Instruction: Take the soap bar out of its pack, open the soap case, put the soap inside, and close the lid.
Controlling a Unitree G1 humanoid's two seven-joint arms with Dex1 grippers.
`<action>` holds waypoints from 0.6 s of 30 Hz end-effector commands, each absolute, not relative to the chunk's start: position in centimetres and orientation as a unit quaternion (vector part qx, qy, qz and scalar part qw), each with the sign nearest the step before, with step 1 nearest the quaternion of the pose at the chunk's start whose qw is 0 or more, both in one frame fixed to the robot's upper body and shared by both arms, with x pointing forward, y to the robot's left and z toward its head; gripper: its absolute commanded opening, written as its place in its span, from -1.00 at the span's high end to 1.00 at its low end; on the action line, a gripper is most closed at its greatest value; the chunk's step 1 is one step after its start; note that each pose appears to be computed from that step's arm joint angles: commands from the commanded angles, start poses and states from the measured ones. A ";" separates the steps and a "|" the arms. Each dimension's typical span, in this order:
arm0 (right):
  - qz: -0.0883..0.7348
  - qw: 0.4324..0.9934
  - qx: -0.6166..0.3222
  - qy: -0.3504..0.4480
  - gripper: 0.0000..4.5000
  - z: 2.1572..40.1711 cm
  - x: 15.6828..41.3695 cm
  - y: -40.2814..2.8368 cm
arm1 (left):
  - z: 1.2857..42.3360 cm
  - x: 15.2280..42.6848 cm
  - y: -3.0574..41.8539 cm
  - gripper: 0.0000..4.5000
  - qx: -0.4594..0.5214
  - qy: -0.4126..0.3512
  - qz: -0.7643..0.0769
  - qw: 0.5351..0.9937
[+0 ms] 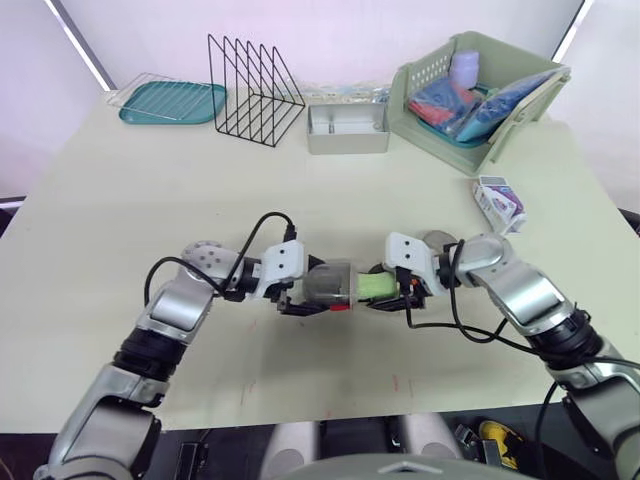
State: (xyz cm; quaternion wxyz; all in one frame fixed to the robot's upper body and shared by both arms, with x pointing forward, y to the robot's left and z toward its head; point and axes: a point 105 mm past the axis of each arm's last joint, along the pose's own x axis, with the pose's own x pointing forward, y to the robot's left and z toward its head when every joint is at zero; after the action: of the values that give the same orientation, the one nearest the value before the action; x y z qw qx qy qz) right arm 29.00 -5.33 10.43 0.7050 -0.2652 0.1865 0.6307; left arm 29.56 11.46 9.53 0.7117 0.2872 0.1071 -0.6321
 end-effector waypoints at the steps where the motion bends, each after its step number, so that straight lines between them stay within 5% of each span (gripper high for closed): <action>1: 0.629 0.704 -0.278 0.176 -0.10 11.4 29.0 -4.5 | 11.2 30.1 9.7 -0.55 0.292 0.063 -0.632 0.715; 7: 0.624 0.708 -0.276 0.183 -0.10 11.7 28.8 -4.6 | 11.4 30.3 8.4 -0.55 0.272 0.049 -0.626 0.729; 8: 0.623 0.709 -0.276 0.184 -0.46 11.8 28.8 -4.7 | 11.3 30.3 8.4 -0.55 0.272 0.050 -0.626 0.729; 11: 0.619 0.710 -0.277 0.189 -0.92 11.9 28.7 -5.8 | 11.0 30.2 8.2 -0.55 0.272 0.051 -0.628 0.727; 18: 0.593 0.721 -0.303 0.192 -0.99 12.2 29.6 -8.4 | 10.8 30.2 7.9 -0.55 0.276 0.050 -0.631 0.724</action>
State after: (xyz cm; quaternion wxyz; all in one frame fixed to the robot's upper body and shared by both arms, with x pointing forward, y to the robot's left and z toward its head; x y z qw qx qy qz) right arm 29.67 -8.32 11.38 0.7223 -0.2952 0.2108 0.5888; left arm 29.92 8.43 9.10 0.7217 0.2641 0.0885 -0.6337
